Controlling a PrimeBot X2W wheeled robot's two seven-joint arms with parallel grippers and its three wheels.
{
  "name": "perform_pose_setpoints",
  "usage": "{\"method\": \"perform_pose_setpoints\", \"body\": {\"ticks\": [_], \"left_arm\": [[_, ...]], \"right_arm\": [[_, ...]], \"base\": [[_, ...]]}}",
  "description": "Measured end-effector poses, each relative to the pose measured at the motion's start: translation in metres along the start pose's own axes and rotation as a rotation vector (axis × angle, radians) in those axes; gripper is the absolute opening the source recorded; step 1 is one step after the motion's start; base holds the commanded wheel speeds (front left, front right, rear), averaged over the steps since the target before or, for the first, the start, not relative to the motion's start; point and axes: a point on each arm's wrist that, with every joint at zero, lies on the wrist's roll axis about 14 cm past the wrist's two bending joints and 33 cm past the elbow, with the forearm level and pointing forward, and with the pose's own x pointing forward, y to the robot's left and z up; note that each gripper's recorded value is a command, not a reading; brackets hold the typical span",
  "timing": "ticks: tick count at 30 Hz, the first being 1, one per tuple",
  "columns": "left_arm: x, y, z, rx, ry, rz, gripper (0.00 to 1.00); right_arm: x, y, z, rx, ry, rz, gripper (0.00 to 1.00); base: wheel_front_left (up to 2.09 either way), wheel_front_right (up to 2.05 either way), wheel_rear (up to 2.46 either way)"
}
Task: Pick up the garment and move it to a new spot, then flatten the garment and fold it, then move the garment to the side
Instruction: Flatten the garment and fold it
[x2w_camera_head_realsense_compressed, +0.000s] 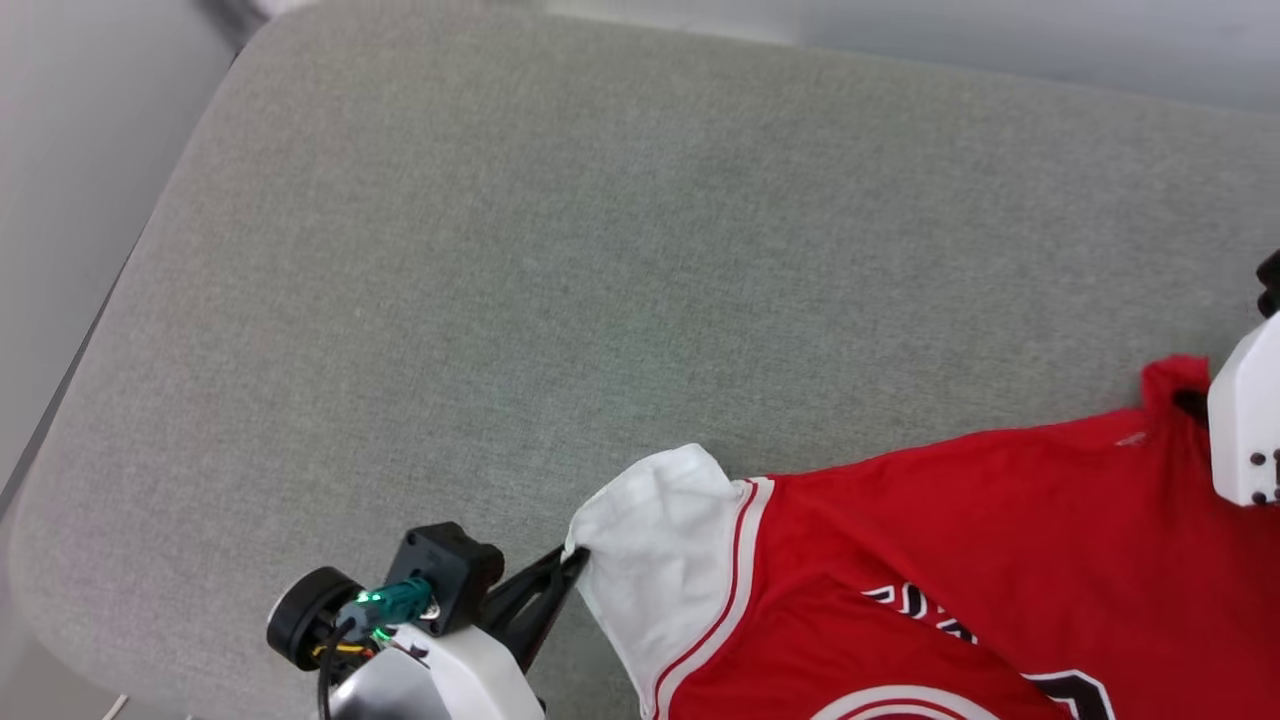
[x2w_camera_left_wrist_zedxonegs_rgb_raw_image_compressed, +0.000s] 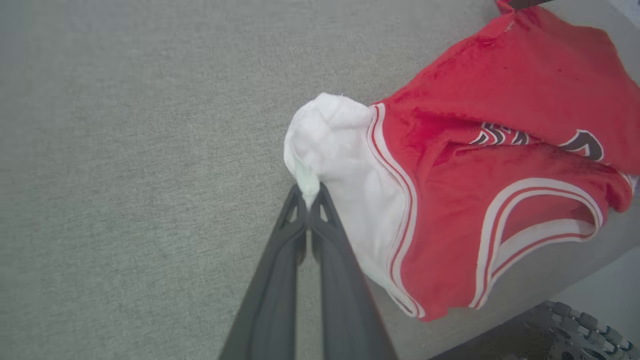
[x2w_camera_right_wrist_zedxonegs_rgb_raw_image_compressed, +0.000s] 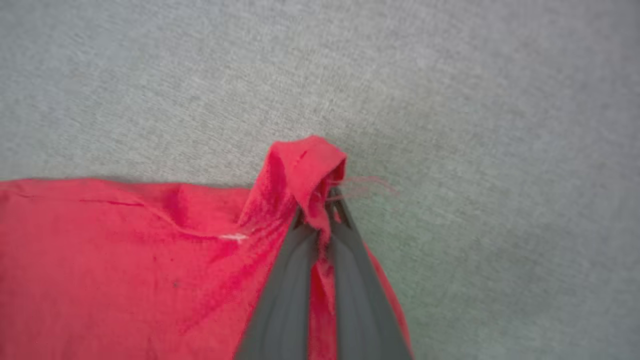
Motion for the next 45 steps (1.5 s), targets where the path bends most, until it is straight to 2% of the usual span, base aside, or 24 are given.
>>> {"method": "perform_pose_setpoints", "body": {"ticks": [9,16,24,34,39,45], "left_arm": [[-0.016,0.001,0.064,0.07,-0.241,0.018,0.0],[-0.036,-0.005,0.118,0.101,-0.449,0.023,0.0],[-0.07,-0.008,0.175,0.107,-0.731,0.045,0.0],[-0.132,-0.022,0.265,0.187,-1.13,0.038,0.0],[-0.157,-0.029,0.303,0.23,-1.28,0.026,0.0],[-0.168,-0.032,0.333,0.265,-1.362,0.023,0.0]], "right_arm": [[-0.078,-0.001,0.056,-0.021,-0.317,-0.026,0.0],[-0.152,-0.009,0.078,-0.039,-0.533,-0.077,0.0],[-0.231,-0.008,0.08,-0.065,-0.756,-0.137,0.0],[-0.323,-0.005,0.081,-0.09,-1.007,-0.218,0.0],[-0.351,-0.003,0.085,-0.097,-1.083,-0.24,0.0],[-0.367,0.001,0.093,-0.113,-1.146,-0.246,0.0]], "base": [[0.0,0.0,0.0],[0.0,0.0,0.0],[0.0,0.0,0.0],[0.0,0.0,0.0],[0.0,0.0,0.0],[0.0,0.0,0.0]]}}
